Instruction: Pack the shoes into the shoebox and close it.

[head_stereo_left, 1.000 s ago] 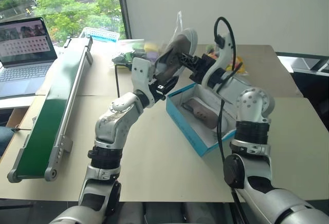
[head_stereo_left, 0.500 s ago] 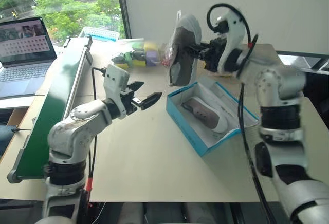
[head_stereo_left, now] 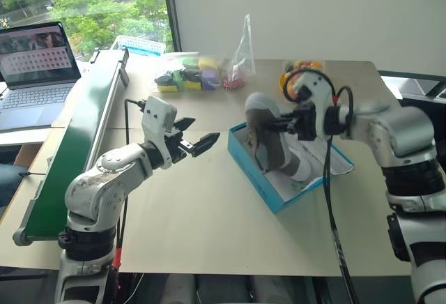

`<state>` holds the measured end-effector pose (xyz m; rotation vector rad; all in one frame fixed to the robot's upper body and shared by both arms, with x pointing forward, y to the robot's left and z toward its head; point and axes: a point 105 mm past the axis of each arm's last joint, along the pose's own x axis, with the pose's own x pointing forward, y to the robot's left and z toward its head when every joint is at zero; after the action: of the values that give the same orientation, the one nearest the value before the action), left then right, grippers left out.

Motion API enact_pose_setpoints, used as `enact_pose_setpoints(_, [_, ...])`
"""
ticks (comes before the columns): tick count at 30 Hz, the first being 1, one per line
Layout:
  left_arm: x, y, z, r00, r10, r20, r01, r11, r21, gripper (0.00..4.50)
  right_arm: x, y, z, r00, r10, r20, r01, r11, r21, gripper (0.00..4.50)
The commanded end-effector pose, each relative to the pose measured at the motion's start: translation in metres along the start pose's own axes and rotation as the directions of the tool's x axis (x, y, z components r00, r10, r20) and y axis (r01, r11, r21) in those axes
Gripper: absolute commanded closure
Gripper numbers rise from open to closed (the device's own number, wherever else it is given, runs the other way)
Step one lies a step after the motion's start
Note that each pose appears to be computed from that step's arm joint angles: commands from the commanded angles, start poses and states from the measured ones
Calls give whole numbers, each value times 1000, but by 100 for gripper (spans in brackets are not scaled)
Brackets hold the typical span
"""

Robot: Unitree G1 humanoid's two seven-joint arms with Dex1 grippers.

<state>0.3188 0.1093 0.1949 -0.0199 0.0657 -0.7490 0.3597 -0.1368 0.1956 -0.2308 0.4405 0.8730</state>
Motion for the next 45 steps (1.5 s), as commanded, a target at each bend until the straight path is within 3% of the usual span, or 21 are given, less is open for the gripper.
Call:
enact_pose_setpoints(1, [-1, -7, 13, 999, -20, 48, 18, 999, 42, 3, -10, 1, 20, 998, -3, 60, 7, 997, -75, 417])
enact_pose_setpoints(12, [-1, -3, 13, 999, -3, 54, 1, 999, 39, 3, 3, 4, -19, 992, 88, -93, -97, 991, -88, 417])
enact_pose_setpoints(16, [-2, -3, 13, 998, 8, 62, -10, 999, 36, 3, 14, -10, -58, 959, 103, -265, -137, 984, -116, 417])
enact_pose_setpoints(23, [-2, -4, 14, 997, 22, 71, -26, 998, 49, 3, 41, -19, -99, 896, 96, -434, -190, 966, -178, 417])
enact_pose_setpoints(30, [-17, -35, -14, 979, -144, -146, 172, 962, 210, 3, 63, -14, -87, 910, 43, -413, -169, 946, -275, 417])
enact_pose_setpoints(32, [-20, -42, -21, 965, -181, -190, 222, 950, 221, 0, 63, -12, -81, 919, 31, -393, -161, 940, -302, 316])
enact_pose_setpoints(37, [-20, -40, -23, 955, -208, -213, 257, 938, 234, 0, 54, -2, -64, 940, 37, -339, -145, 942, -301, 154])
enact_pose_setpoints(41, [-17, -36, -24, 951, -221, -217, 272, 932, 240, 0, 33, 4, -28, 968, 25, -251, -105, 945, -310, 14])
enact_pose_setpoints(45, [-13, -37, -25, 943, -251, -218, 301, 924, 238, 0, 6, 5, 3, 983, -23, -183, -38, 946, -322, 2])
